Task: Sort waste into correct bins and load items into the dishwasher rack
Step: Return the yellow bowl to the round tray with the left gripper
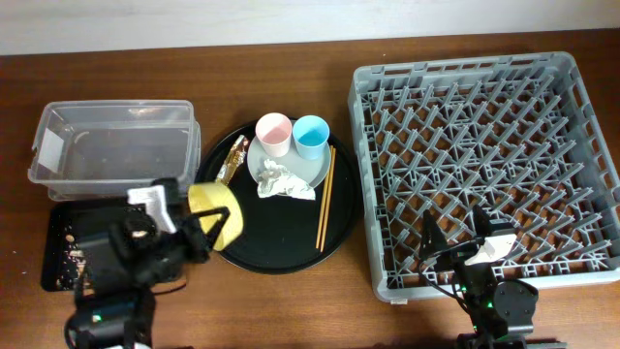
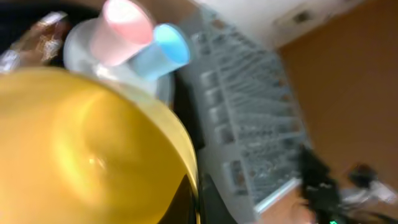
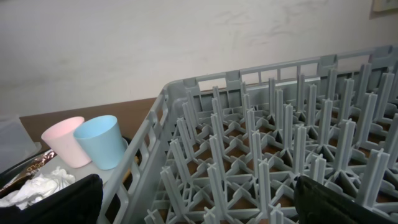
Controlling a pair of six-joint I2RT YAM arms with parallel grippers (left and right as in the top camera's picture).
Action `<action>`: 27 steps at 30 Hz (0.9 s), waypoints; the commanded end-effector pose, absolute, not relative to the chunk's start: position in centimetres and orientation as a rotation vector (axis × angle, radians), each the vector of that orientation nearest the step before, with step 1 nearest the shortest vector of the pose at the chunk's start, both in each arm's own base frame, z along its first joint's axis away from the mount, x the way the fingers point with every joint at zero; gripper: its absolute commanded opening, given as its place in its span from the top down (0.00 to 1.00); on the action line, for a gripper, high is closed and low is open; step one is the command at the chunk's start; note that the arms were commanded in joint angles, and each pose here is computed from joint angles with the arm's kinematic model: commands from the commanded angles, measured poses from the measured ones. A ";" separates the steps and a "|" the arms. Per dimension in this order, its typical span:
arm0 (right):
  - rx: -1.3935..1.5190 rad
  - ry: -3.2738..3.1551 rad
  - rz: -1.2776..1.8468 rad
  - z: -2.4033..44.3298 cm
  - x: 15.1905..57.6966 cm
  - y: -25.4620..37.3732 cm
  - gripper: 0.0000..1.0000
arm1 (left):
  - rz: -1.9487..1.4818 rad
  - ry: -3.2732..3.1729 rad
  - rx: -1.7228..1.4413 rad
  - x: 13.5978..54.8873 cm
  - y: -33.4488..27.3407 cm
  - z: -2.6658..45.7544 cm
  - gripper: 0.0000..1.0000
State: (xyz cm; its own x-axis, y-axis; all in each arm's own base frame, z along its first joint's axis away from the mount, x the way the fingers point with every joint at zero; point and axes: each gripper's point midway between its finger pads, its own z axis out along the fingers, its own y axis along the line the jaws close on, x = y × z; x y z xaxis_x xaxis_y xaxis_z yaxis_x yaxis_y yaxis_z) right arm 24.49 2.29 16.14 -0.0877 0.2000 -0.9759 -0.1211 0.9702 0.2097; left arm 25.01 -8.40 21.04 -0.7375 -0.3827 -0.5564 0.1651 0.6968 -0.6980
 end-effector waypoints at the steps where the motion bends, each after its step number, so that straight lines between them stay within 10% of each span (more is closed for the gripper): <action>1: 0.057 1.640 0.268 15.9 24.5 2.3 0.01 | -0.643 2.352 -0.151 25.0 -8.8 17.3 1.00; 15: 0.057 1.641 0.268 15.9 24.5 2.3 0.02 | -0.326 2.757 0.156 23.8 -14.1 6.1 1.00; 19: 0.057 1.641 0.268 15.9 24.5 2.3 0.01 | -0.323 2.762 0.156 24.0 -14.2 5.9 0.53; 27: 0.057 1.641 0.268 15.9 24.5 2.3 0.02 | -0.373 2.509 0.175 29.7 -16.4 16.1 0.39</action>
